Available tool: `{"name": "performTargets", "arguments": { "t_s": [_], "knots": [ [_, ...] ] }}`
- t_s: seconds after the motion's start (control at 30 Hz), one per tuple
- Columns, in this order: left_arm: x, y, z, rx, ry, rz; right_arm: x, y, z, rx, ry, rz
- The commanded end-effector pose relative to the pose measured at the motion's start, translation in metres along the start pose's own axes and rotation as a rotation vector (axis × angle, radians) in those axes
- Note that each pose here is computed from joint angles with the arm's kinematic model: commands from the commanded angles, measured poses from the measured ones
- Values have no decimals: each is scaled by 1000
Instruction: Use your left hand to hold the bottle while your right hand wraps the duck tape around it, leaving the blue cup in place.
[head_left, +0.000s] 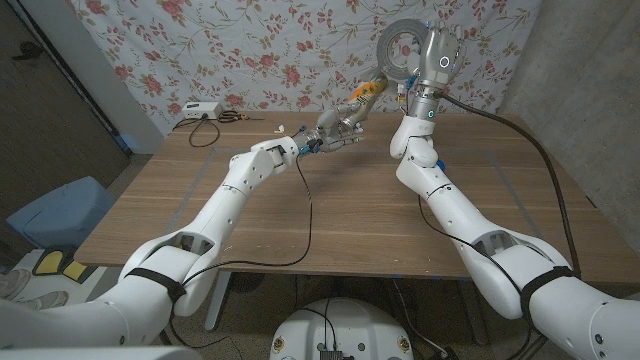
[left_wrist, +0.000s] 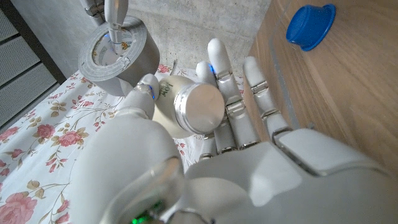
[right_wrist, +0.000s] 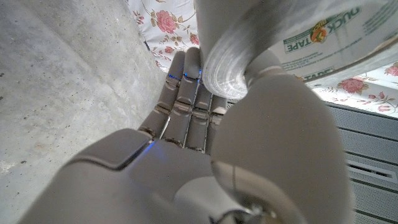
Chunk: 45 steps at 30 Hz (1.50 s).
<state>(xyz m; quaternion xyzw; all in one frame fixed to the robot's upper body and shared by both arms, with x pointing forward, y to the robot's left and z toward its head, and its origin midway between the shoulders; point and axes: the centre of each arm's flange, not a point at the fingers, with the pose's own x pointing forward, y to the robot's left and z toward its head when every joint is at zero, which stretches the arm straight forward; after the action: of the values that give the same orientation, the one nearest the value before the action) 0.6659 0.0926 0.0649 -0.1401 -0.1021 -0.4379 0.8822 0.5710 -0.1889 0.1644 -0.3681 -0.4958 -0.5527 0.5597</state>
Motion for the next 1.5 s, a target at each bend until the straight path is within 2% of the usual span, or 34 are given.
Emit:
{"name": "performTargets", "arguments": {
  "t_s": [0.03,0.23,0.37,0.6,0.87,1.0,1.07,1.1,1.2,1.3,1.5],
  "knots": [
    [12,-12,-18,-197,-91,-70,-8,2,-10,44,20,-1],
    [16,-18,-23,-262,-187,-48,-12,0,-14,72,21,-15],
    [13,-21,-27,-306,-255,33,-13,-2,-20,81,25,-20],
    [9,-26,-34,-370,-297,175,-16,-2,-28,88,45,-24],
    [10,-29,-40,-415,-323,248,-21,-3,-37,107,73,-23],
    [12,-31,-42,-433,-319,271,-22,-2,-40,108,83,-21],
    [14,-33,-45,-442,-271,285,-22,-2,-41,111,83,-23],
    [14,-33,-45,-442,-269,286,-22,-2,-41,111,83,-23],
    [21,-35,-48,-454,-233,224,-22,-2,-40,116,71,-23],
    [24,-37,-50,-459,-212,199,-23,-1,-40,123,66,-21],
    [30,-48,-57,-559,-202,133,-28,3,-40,153,65,-9]
  ]
}}
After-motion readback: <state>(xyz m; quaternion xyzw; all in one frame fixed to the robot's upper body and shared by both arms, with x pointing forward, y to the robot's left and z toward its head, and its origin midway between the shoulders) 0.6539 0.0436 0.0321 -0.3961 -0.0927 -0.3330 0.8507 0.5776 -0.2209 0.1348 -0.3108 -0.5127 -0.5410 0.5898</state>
